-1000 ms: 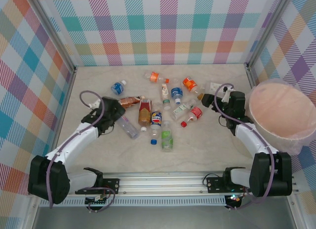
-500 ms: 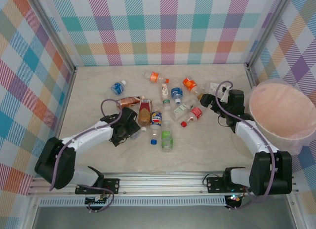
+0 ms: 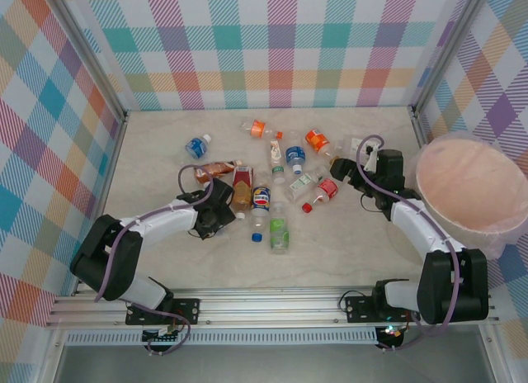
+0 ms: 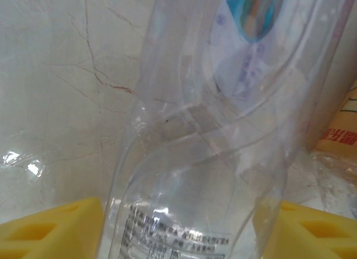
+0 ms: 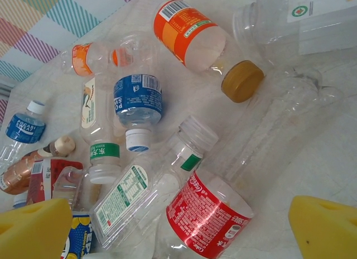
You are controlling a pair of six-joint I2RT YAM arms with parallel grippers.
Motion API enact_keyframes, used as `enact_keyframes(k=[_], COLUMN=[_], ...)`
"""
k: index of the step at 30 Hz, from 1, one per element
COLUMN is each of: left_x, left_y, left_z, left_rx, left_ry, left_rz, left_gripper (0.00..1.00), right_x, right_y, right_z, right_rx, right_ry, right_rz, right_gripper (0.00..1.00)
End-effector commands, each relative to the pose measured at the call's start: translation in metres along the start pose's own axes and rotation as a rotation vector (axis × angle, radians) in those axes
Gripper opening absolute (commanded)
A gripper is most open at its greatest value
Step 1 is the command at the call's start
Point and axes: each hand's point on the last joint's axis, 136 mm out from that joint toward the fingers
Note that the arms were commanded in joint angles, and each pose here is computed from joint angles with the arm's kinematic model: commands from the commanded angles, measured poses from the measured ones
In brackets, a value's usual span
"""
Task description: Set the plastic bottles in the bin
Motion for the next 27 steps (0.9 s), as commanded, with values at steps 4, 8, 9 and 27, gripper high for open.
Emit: enact_keyframes(k=[4,8,9,27], left_x=[0.007,-0.006,-0.01,-0.051], left_y=[-0.004,0.01,0.015,0.176], left_z=[0.012,0.008,0.009,-0.196], left_rx=[-0.005,0.029,0.024,1.012], left_ry=[-0.059,-0.137,-0.156,-0.496], left_rz=[-0.027,-0.087,-0.105,-0.244], left_gripper=[0.59,0.55,0.55,0.52], right_x=[-0.006,-0.004,-0.004,-0.003], right_y=[0.002,0.005,0.006,0.043], right_z=[0.024,0.035,0.038,0.147], right_rx=[-0.043,-0.07,-0.08,-0.452], right_ry=[0.02,0.039,0.046,0.022], right_rz=[0.006,0.007,0.007,0.094], right_gripper=[1.0,1.0,1.0,1.0])
Point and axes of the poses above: each hand's point on the last joint's axis, 136 mm out from that joint toward the fingers, its own y axis back along the fingers, its own z axis along the line the jaws close on, x = y × z, and after that the axes turned 13 degrees about -y, right-handed
